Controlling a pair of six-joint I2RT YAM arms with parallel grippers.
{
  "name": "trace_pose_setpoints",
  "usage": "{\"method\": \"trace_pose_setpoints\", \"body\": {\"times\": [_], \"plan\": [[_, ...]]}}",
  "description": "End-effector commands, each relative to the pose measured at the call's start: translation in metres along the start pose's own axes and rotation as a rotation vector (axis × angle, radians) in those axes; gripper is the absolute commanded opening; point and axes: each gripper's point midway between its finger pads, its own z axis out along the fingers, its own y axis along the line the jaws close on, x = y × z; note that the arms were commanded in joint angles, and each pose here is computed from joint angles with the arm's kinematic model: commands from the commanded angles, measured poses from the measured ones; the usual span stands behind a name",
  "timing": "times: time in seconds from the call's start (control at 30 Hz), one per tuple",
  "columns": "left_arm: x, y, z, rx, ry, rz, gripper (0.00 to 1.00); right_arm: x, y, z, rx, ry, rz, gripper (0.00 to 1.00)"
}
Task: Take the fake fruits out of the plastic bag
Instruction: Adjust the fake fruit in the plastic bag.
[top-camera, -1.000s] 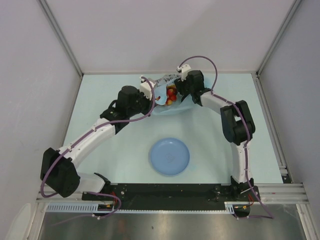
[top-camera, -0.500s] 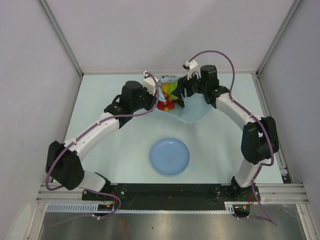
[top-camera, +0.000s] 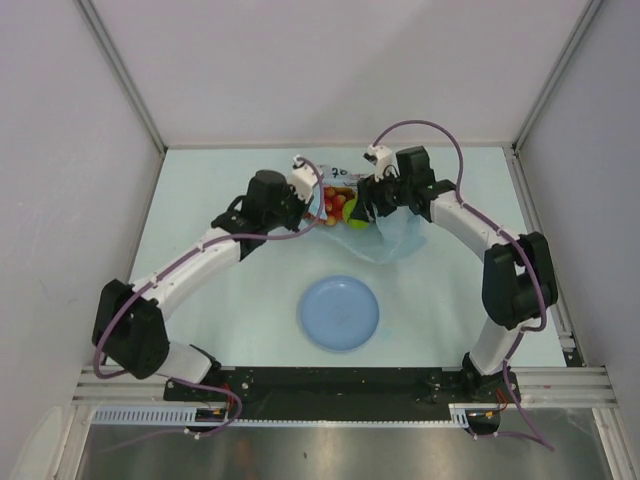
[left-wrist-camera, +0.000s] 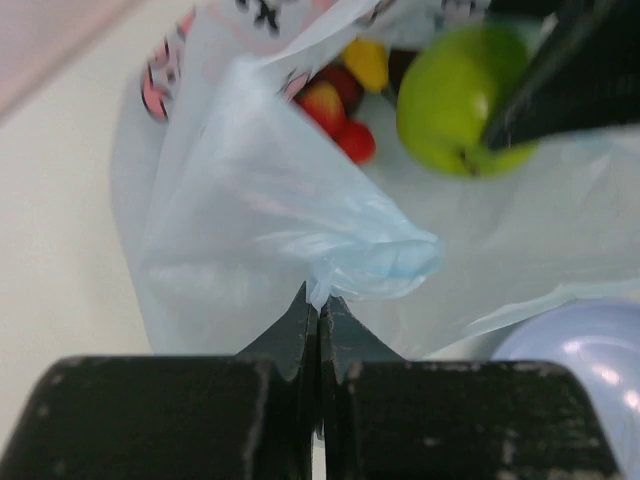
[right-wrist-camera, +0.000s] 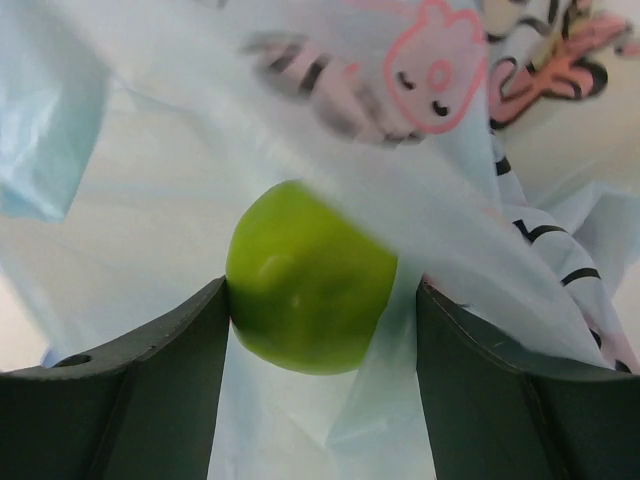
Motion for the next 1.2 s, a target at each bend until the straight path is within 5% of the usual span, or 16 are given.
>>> {"method": "trace_pose_setpoints", "body": {"times": [0.0, 0.2, 0.3, 0.4, 0.53, 0.7, 1.0, 1.17], "plan": [[0.03, -0.015, -0.017, 0.007, -0.017, -0.073, 0.01, 0.049, -0.036, -0.004, 0.119, 0.13, 0.116, 0.4], [0.076, -0.019, -0.01, 0.002, 0.091, -0.044, 0.0, 0.057, -0.04, 0.0, 0.091, 0.134, 0.057, 0.48], [0.067, -0.021, -0.002, 0.02, 0.091, -0.066, 0.0, 0.044, -0.037, -0.006, 0.106, 0.106, 0.057, 0.82], [0.048, -0.021, 0.009, 0.03, 0.065, -0.082, 0.0, 0.022, -0.02, -0.027, 0.052, 0.106, 0.009, 1.0], [0.024, -0.019, 0.023, 0.03, 0.053, -0.089, 0.0, -0.004, 0.002, -0.061, 0.034, 0.085, -0.125, 0.98], [0.018, -0.018, 0.03, 0.026, 0.068, -0.092, 0.0, 0.003, 0.024, -0.067, 0.026, 0.116, -0.445, 0.72], [0.023, -0.03, 0.031, 0.08, 0.107, -0.159, 0.0, 0.011, 0.042, -0.015, -0.047, 0.106, -0.614, 0.68], [0.022, -0.031, 0.028, 0.084, 0.103, -0.168, 0.0, 0.034, 0.008, 0.016, 0.057, 0.188, -0.581, 0.77]]}}
